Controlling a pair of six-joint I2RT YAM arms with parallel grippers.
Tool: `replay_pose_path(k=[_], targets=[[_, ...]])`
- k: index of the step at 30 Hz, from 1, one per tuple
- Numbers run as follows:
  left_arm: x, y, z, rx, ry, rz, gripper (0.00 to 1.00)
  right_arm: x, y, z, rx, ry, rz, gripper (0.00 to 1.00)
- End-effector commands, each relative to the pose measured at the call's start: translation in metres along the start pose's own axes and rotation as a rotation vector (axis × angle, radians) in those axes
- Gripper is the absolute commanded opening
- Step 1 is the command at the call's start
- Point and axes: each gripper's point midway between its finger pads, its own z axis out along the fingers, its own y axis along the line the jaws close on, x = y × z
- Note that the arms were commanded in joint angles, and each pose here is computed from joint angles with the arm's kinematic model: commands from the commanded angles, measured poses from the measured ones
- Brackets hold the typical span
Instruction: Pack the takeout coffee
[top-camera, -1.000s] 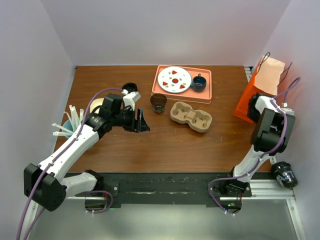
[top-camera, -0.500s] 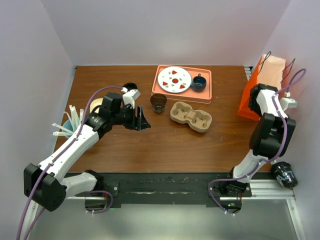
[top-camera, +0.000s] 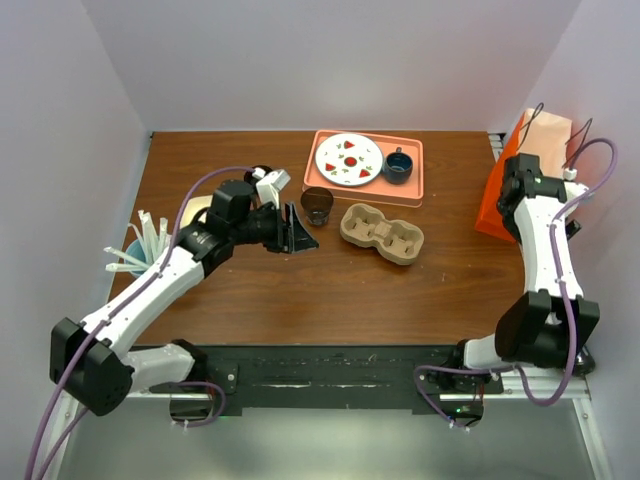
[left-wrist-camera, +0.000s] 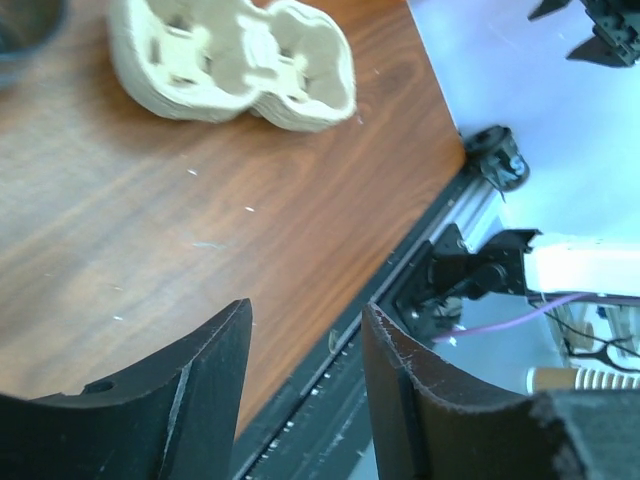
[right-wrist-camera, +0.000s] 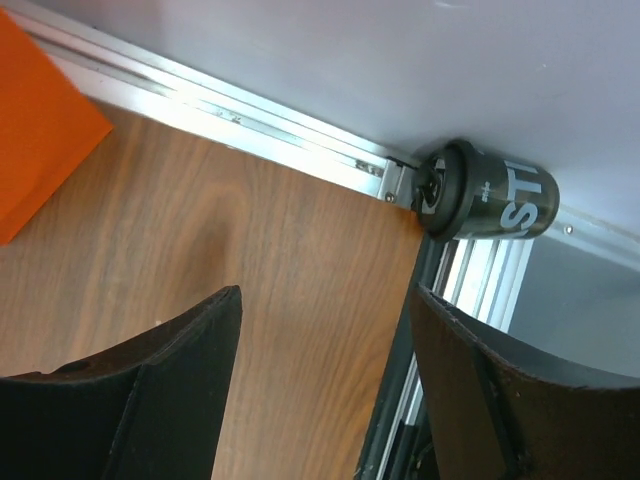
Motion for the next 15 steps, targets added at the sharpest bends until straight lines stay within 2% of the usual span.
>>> replay_pose_path(k=[1,5,8,9,12,13,14,15], targets=[[0.005,-0.030,-0.022,0.053,-0.035,-0.002,0.53,-0.021,-0.017,0.001,0.002,-0.114,-0.043,0.72],[0.034,-0.018,-0.038,0.012,0.009,0.012,0.56,-0.020,-0.047,0.035,0.227,-0.049,-0.107,0.79],[0.053,-0.005,-0.046,-0.044,0.027,0.076,0.58,-0.025,-0.035,0.057,0.268,-0.064,-0.357,0.81],[0.054,-0.004,-0.050,-0.054,0.012,0.093,0.58,-0.030,-0.026,0.066,0.256,-0.076,-0.513,0.82],[0.071,0.002,-0.059,-0.068,0.013,0.132,0.58,-0.029,-0.012,0.080,0.192,-0.102,-0.793,0.77],[0.080,0.007,-0.059,-0.071,0.023,0.132,0.58,-0.036,-0.018,0.072,0.162,-0.140,-0.807,0.76],[0.083,0.006,-0.061,-0.064,0.014,0.144,0.58,-0.039,-0.018,0.067,0.124,-0.167,-0.856,0.74],[0.084,0.002,-0.064,-0.051,-0.002,0.169,0.59,-0.030,-0.004,0.069,-0.002,-0.198,-1.025,0.71]])
